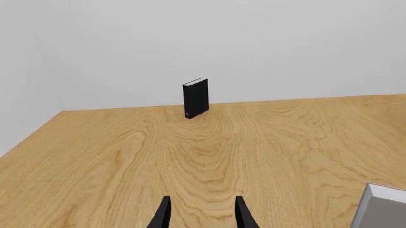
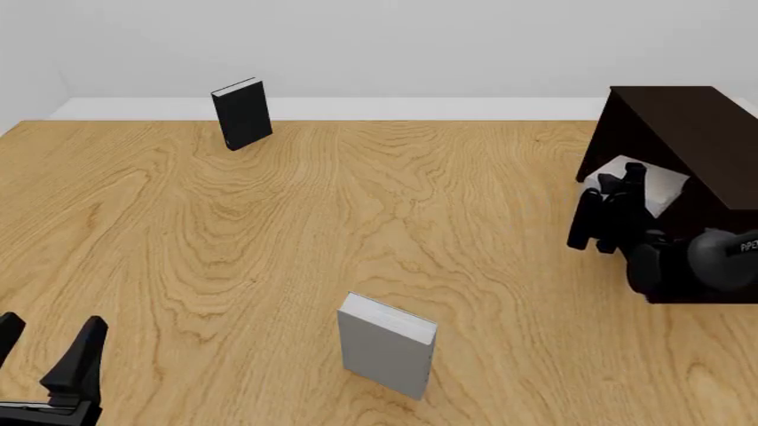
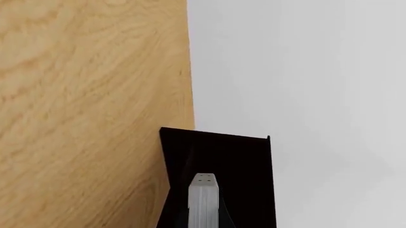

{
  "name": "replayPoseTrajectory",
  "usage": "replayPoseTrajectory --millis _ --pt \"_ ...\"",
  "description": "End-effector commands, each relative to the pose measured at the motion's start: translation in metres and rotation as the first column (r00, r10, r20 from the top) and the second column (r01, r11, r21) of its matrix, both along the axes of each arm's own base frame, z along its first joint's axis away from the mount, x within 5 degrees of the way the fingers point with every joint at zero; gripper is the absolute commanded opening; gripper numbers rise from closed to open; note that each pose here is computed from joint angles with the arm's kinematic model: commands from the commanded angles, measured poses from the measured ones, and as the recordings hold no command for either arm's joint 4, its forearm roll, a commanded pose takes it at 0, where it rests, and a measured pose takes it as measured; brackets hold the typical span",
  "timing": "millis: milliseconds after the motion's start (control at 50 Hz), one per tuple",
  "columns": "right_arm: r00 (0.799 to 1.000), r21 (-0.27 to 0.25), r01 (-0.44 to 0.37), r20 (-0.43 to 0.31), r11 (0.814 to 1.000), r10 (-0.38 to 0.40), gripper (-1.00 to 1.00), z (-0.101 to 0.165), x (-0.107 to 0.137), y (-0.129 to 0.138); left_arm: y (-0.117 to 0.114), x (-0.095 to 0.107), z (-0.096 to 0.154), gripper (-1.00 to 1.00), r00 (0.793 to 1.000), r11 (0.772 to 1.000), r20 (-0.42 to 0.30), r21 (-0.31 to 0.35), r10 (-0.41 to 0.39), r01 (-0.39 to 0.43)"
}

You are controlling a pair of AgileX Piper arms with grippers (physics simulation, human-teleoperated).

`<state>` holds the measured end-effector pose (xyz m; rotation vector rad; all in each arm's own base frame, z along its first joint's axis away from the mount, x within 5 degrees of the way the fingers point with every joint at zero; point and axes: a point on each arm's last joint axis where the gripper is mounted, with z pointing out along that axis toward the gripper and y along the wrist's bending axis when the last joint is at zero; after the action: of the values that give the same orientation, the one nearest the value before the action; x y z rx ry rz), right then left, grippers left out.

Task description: Pick up the book on the right and place it on the cabinet shelf.

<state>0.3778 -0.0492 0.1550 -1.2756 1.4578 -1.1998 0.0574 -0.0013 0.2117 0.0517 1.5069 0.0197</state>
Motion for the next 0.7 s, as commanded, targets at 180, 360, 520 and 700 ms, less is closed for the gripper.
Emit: replayPoseTrajectory --millis 180,360,520,700 --pt "0.999 0.013 0.027 0.017 1.0 -0.027 -1.0 0.0 0.01 -0.012 0.0 0.0 0.0 1.0 1.0 1.0 -0.001 -0.004 0.002 -0.002" --pt "0.998 0.037 0.057 0.005 0.998 -0.057 -1.0 0.0 0.011 -0.023 0.0 0.0 0.0 1.0 1.0 1.0 -0.002 -0.006 0.003 -0.003" --pt "0.998 0.047 0.058 -0.001 0.997 -0.058 -1.0 0.001 0.013 -0.023 0.0 0.0 0.0 1.0 1.0 1.0 -0.001 -0.007 0.003 -0.003" --pt "0.998 0.068 0.057 -0.016 0.996 -0.056 -1.0 0.0 0.012 -0.02 0.0 0.0 0.0 1.0 1.0 1.0 0.0 -0.008 0.003 -0.003"
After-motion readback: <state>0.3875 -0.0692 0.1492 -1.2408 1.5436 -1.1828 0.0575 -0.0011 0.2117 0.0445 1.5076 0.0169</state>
